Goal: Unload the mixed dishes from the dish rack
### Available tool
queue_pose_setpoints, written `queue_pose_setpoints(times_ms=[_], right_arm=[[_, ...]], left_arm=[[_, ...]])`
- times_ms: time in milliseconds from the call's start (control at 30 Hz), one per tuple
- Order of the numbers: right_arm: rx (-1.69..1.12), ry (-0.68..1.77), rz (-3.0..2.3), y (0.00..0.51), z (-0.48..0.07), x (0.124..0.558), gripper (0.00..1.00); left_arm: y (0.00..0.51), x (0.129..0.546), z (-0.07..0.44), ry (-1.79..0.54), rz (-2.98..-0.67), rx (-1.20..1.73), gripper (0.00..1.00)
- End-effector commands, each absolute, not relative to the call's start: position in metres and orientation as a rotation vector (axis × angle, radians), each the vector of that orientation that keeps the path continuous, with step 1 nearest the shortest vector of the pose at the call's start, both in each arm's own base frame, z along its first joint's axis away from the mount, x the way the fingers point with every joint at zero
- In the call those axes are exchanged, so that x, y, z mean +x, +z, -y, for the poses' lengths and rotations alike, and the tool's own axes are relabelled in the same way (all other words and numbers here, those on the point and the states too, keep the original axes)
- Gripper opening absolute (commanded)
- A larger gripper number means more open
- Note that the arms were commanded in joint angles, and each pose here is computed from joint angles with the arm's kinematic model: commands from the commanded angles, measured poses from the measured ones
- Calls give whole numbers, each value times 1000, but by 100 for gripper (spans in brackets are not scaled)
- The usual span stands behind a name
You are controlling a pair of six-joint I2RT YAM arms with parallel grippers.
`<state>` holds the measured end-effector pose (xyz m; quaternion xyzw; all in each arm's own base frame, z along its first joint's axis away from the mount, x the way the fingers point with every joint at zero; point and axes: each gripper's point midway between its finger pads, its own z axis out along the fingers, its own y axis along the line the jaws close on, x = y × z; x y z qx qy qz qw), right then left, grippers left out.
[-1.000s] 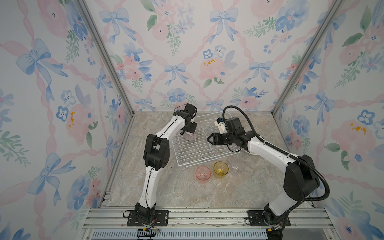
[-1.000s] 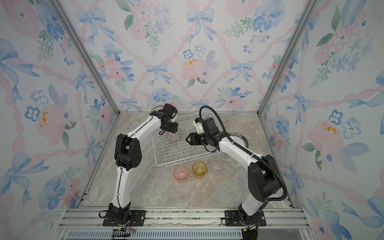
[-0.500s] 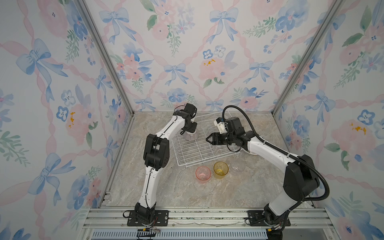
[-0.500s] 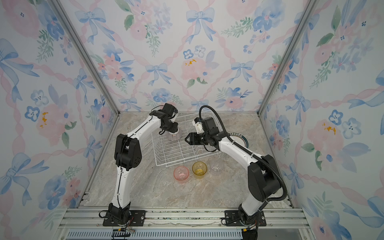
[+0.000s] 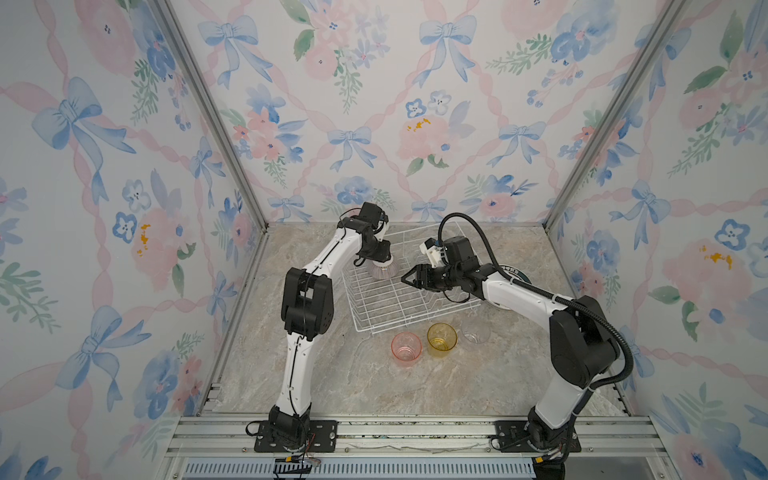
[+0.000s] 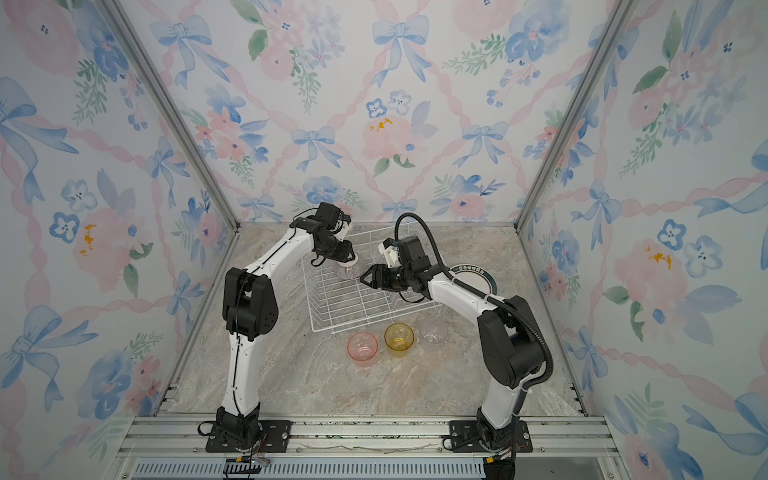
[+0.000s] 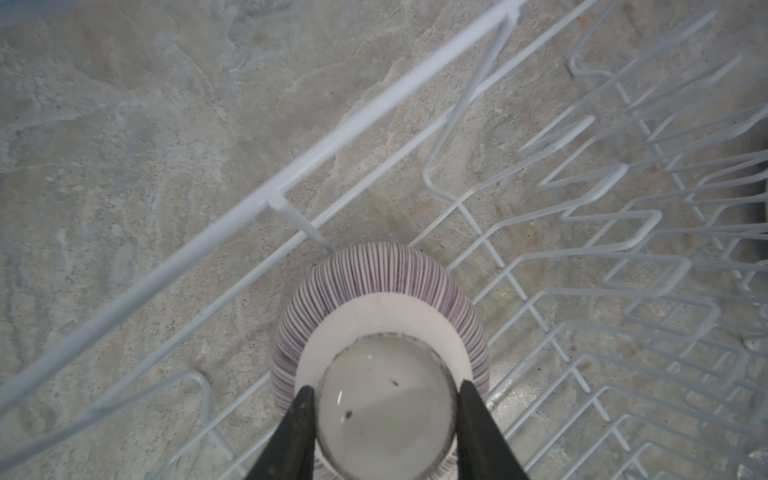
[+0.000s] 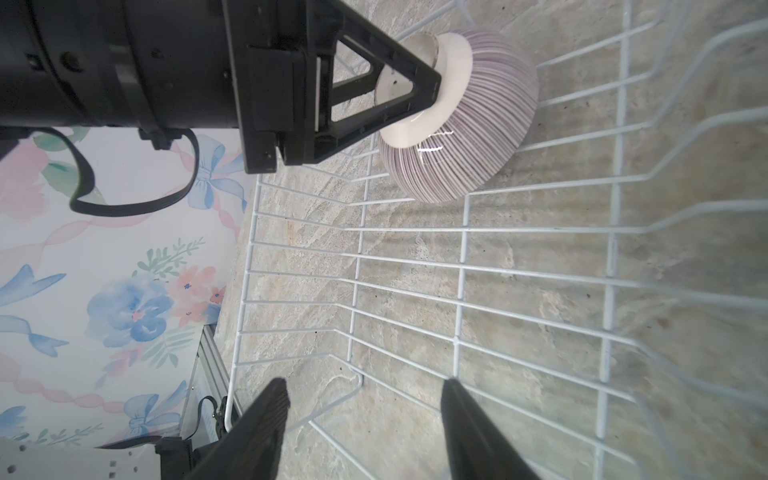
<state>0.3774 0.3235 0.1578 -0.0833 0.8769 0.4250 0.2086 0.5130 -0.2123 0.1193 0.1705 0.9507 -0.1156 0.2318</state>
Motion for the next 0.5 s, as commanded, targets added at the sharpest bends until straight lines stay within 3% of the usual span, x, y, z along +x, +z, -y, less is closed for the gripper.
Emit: queue_pose_setpoints(times_ms=[0, 467], right_arm=[[-153, 1293, -2462, 151, -338, 379, 62], [18, 1352, -2462, 119, -363, 403, 62]], left_arm=[[161, 515, 219, -435, -2510, 448, 38], [168, 512, 221, -647, -2454, 402, 37]])
